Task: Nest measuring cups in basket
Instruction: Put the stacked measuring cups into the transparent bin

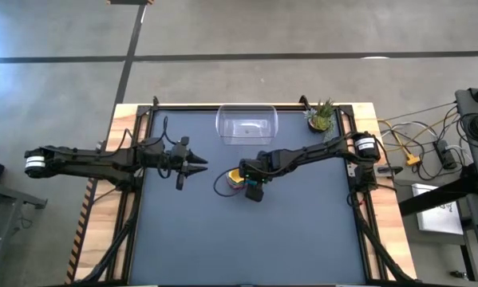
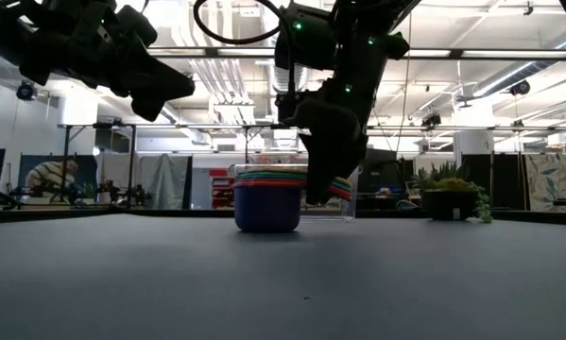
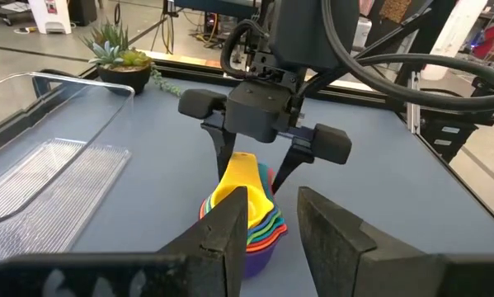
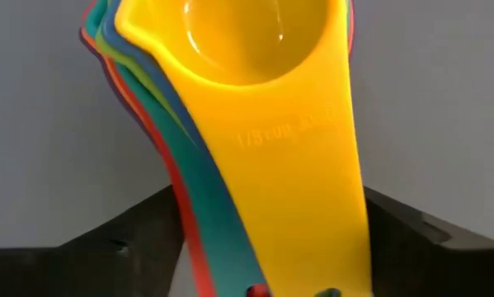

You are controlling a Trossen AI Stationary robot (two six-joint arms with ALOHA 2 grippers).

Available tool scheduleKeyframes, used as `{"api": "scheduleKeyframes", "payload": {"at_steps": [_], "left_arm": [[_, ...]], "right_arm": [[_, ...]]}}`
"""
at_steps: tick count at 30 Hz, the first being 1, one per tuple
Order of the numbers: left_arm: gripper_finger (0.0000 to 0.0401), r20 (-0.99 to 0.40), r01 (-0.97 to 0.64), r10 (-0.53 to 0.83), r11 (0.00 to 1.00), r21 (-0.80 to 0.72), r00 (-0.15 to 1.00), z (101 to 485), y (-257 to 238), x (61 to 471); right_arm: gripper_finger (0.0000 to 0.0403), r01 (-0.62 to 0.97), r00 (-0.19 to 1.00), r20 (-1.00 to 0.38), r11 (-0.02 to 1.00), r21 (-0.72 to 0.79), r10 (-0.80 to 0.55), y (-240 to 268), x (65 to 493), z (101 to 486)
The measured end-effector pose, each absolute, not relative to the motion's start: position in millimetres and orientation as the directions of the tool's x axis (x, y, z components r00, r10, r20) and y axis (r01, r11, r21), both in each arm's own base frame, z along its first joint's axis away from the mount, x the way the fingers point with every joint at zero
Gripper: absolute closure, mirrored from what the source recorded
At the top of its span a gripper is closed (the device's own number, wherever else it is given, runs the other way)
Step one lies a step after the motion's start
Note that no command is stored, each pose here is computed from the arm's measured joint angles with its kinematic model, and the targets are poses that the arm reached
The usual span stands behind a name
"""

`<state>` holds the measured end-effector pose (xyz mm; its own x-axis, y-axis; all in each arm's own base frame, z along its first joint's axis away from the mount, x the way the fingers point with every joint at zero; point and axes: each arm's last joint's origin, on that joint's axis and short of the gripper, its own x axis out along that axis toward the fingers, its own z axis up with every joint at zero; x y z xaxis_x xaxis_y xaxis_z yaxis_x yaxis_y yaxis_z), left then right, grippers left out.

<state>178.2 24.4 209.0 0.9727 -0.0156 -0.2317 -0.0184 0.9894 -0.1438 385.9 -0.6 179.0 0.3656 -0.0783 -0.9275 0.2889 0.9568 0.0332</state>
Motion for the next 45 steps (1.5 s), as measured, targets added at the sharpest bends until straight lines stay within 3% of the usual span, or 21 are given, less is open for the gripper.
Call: {"api": "scheduleKeyframes", "payload": {"at_steps": [8, 13, 21, 28, 34, 40, 45], "left_arm": [[0.0312, -0.236, -0.017, -0.016, 0.99, -0.137, 0.972, 208.5, 24.4, 178.3], [0.0312, -0.235, -0.017, -0.016, 0.99, -0.137, 0.972, 208.5, 24.4, 178.3], [0.0312, -0.235, -0.016, -0.016, 0.991, -0.131, 0.972, 208.5, 24.4, 178.3], [0.0312, -0.235, -0.015, -0.016, 0.991, -0.13, 0.972, 208.6, 24.4, 178.3], [0.0312, -0.235, -0.015, -0.016, 0.991, -0.13, 0.972, 208.5, 24.4, 178.3], [0.0312, -0.238, -0.015, -0.016, 0.992, -0.126, 0.971, 208.3, 24.4, 178.3], [0.0312, -0.24, -0.013, -0.016, 0.993, -0.119, 0.971, 208.1, 24.3, 178.2]], "right_arm": [[0.022, 0.237, 0.38, -0.922, 0.971, 0.016, -0.078, -0.6, 388.4, 183.6], [0.0257, 0.216, 0.389, -0.918, 0.976, 0.009, -0.078, -0.6, 390.2, 187.4], [0.024, 0.195, 0.389, -0.918, 0.981, 0.0, -0.078, -0.7, 390.2, 187.8], [0.0259, 0.189, 0.389, -0.918, 0.982, -0.001, -0.075, -0.8, 390.0, 187.9], [0.0225, 0.168, 0.389, -0.919, 0.986, -0.004, -0.07, -0.8, 390.1, 187.9], [0.0267, 0.141, 0.391, -0.918, 0.99, -0.012, -0.067, -0.6, 390.2, 187.8], [0.0267, 0.114, 0.386, -0.922, 0.993, 0.018, -0.028, -0.2, 392.4, 182.2]]}}
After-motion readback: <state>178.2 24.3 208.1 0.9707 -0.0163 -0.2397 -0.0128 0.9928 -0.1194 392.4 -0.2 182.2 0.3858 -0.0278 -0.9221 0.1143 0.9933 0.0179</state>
